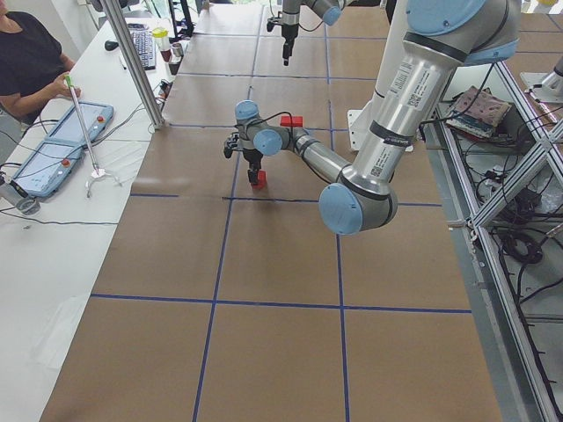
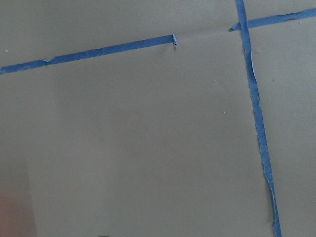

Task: Form red blocks into L shape at center
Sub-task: 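Lower the left gripper onto the last red cube and grasp it, then carry the cube with the left gripper and set it beside the cube pair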

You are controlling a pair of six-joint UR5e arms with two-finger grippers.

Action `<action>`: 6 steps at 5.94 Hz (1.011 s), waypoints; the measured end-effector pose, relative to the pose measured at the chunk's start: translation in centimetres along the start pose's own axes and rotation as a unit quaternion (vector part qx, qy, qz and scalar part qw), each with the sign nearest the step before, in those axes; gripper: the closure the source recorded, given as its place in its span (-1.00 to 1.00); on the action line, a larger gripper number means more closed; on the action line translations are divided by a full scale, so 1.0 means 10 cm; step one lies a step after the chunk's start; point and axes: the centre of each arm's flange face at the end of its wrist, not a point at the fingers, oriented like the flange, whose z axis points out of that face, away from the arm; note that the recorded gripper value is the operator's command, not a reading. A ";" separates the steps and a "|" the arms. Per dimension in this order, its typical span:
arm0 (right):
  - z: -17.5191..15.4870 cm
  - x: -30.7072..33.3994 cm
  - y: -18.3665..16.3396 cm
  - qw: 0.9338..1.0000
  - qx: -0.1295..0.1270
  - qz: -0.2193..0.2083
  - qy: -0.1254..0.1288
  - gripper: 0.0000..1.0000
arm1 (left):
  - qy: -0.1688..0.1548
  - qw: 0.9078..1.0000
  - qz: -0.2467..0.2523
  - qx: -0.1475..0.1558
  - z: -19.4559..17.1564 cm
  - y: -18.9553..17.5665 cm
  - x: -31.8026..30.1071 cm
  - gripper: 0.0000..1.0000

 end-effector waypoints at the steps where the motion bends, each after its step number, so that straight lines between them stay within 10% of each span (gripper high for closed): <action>1: -0.01 0.00 0.00 1.000 0.000 0.000 -0.001 -1.00 | 0.002 1.000 0.001 0.001 -0.02 0.00 0.03 1.00; 3: -0.01 0.00 0.01 1.000 0.000 0.000 -0.001 -1.00 | 0.018 1.000 -0.016 0.014 -0.24 -0.07 0.26 1.00; 6: -0.09 0.04 -0.03 1.000 0.005 0.003 -0.004 -1.00 | 0.038 0.982 -0.175 0.052 -0.44 0.17 1.20 1.00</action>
